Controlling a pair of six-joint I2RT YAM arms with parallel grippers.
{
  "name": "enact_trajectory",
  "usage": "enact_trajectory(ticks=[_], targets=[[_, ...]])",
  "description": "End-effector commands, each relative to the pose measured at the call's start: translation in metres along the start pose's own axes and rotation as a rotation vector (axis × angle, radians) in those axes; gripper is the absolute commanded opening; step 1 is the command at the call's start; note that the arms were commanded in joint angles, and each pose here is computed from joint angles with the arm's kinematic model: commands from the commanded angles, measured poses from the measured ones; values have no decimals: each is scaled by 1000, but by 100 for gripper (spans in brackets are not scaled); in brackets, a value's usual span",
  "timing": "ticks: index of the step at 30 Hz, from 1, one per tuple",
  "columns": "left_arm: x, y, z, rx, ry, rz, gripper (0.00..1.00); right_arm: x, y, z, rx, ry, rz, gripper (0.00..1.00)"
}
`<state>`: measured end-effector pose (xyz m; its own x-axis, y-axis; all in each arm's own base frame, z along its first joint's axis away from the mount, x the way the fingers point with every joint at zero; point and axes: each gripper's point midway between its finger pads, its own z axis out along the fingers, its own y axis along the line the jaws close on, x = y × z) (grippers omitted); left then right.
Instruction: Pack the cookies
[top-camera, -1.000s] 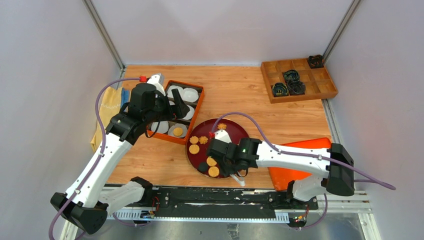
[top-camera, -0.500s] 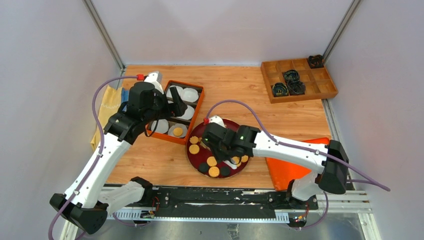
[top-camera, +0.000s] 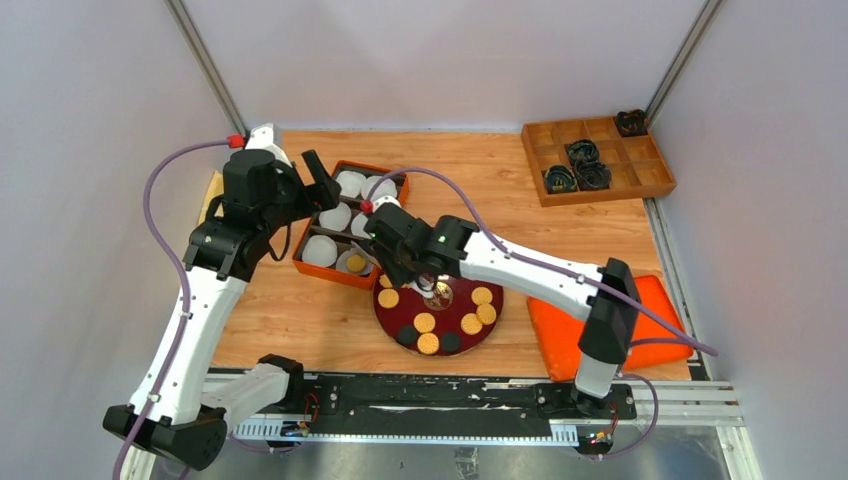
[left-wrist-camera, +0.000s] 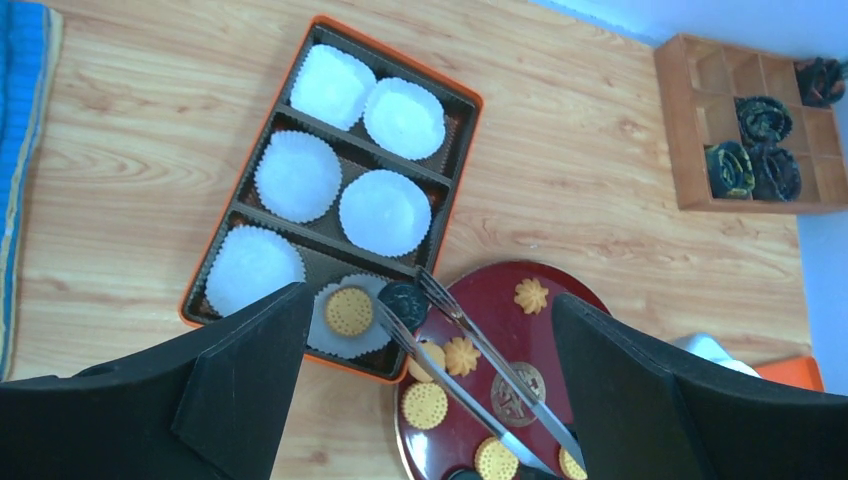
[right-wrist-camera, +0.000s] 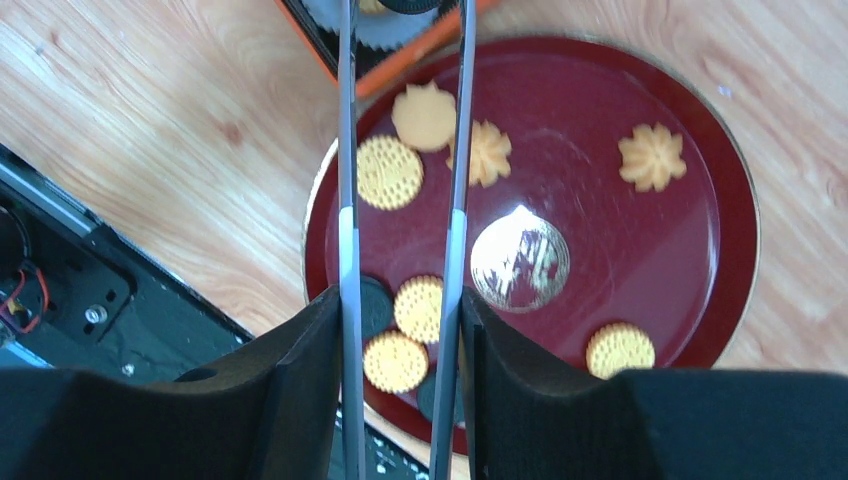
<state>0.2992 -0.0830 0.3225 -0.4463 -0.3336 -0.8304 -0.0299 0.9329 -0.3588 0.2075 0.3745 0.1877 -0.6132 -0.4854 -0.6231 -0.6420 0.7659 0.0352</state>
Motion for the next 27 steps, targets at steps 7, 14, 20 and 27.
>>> enact_trajectory(ticks=[7,14,20,27], targets=[[-17,22,-8,-78,-36,10,97,-56,41,46,-150,-42,-81,0],[-13,29,-8,-93,-29,16,98,-65,54,66,-185,-42,-104,0],[-7,32,-2,-100,-9,18,97,-69,58,79,-190,-39,-107,0],[-4,33,0,-97,6,29,98,-62,56,94,-178,-11,-100,32]])
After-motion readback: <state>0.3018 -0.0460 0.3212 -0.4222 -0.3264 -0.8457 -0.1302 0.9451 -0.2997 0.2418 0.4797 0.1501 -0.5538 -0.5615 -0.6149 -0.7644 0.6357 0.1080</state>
